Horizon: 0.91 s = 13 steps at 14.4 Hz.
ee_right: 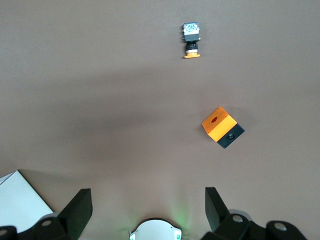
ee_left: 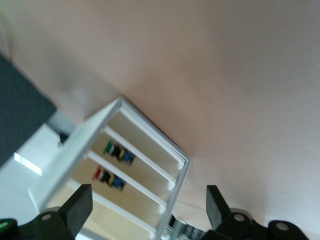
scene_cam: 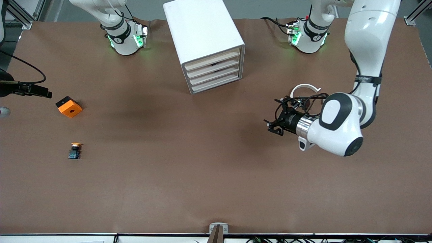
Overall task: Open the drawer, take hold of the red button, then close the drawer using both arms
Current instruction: 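Grasp the drawer handle with the left gripper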
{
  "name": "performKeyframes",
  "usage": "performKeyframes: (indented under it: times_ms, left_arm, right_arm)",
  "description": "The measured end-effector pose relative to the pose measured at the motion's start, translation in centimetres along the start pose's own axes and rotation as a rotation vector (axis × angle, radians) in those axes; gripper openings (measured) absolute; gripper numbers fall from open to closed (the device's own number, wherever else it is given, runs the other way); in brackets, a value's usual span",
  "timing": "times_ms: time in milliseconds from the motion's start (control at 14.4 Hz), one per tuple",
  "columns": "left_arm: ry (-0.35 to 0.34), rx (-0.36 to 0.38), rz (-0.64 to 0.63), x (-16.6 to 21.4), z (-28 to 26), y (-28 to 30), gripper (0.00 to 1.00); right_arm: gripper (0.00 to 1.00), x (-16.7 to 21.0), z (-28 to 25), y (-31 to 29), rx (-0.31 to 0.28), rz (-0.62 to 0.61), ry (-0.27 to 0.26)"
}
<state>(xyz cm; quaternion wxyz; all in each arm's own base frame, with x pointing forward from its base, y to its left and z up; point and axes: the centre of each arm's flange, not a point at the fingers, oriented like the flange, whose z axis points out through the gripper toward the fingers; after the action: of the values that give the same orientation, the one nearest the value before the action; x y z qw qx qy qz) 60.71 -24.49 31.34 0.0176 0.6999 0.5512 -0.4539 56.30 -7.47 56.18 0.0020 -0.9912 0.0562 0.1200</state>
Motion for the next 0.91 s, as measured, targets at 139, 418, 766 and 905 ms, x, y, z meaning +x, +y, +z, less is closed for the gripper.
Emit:
performKeyframes:
  times_ms: [139,418,766,905]
  left_arm:
    - [-0.055,0.072,-0.136,-0.2,2.2,0.5,1.0]
    - [-0.111,0.203,-0.401,0.5,5.3,1.4,1.0]
    - [-0.098,0.338,-0.588,1.1,10.2,2.6,1.0]
    - [-0.068,0.408,-0.608,0.5,12.8,2.4,1.0]
  right_arm:
    - [1.0,0.0,0.0,0.0,0.0,0.0,-0.001]
    - [1.0,0.0,0.0,0.0,0.0,0.0,-0.001]
    - [1.0,0.0,0.1,-0.1,0.0,-0.002,-0.003]
    - [1.0,0.0,0.1,-0.1,0.0,-0.002,-0.003]
